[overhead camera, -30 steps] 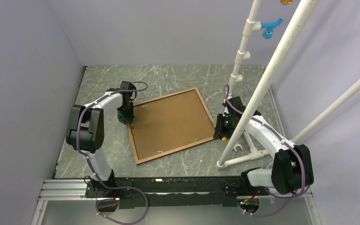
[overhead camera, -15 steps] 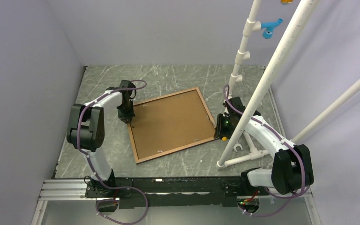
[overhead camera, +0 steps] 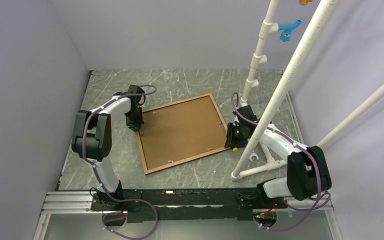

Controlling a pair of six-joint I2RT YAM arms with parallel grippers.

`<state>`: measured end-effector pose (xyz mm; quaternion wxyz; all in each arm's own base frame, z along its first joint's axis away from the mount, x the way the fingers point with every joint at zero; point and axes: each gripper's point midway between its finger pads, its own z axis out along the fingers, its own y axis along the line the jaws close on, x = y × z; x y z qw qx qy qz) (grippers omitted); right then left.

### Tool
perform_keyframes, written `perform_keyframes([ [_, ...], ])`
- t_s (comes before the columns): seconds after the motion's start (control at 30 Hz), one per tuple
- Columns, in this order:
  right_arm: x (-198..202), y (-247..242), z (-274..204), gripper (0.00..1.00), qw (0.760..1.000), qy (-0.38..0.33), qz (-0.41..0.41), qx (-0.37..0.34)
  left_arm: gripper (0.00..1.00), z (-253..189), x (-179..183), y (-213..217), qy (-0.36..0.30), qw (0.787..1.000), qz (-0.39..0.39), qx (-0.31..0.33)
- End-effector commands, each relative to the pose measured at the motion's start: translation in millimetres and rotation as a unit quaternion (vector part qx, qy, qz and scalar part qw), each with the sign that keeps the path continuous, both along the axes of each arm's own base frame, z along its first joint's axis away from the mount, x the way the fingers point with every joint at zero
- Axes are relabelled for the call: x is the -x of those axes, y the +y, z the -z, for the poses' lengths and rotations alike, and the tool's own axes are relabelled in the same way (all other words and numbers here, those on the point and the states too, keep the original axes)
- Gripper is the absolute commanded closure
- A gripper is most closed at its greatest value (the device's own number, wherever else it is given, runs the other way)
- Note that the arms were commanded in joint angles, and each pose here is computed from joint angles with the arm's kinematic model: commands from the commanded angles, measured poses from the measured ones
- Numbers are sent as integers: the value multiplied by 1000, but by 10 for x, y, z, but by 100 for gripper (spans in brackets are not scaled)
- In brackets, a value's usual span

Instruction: Take the photo out of the frame

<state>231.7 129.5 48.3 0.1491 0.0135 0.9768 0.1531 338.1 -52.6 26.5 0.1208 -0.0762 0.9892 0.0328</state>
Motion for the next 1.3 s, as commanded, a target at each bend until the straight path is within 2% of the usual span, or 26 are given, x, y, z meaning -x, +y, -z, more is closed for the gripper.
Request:
perform_keyframes([
  [0.0, -259, 159, -104, 100, 997, -67, -33, -26, 100, 106, -103, -169, -9, 999, 38, 36],
  [0.2, -323, 287, -219, 100, 994, -81, -49, -57, 100, 94, -109, -165, -10, 999, 37, 35],
  [0.3, -452, 230, -467, 100, 989, -133, -27, -50, 100, 66, -123, -141, -13, 999, 32, 29],
  [0.4, -663, -64, -802, 100, 976, -212, 50, -12, 100, 47, -135, -126, -13, 999, 28, 26],
  [0.5, -781, -458, -871, 100, 962, -237, 127, 49, 100, 42, -154, -98, -13, 999, 25, 25],
  [0.57, -798, -678, -771, 100, 959, -219, 155, 93, 100, 37, -166, -63, -12, 999, 22, 23],
  [0.63, -816, -758, -653, 100, 963, -197, 147, 114, 100, 35, -182, -27, -12, 1000, 21, 19],
  [0.83, -897, -625, -476, 100, 973, -189, 98, 87, 100, 18, -225, 39, -12, 1000, 21, 7],
  [1.13, -865, -619, -25, 100, 987, -104, 71, 101, 100, 22, -237, 75, -9, 1000, 20, 3],
  [1.27, -780, -687, 111, 88, 988, -66, 72, 123, 100, -3, -253, 59, -13, 1000, 20, 9],
])
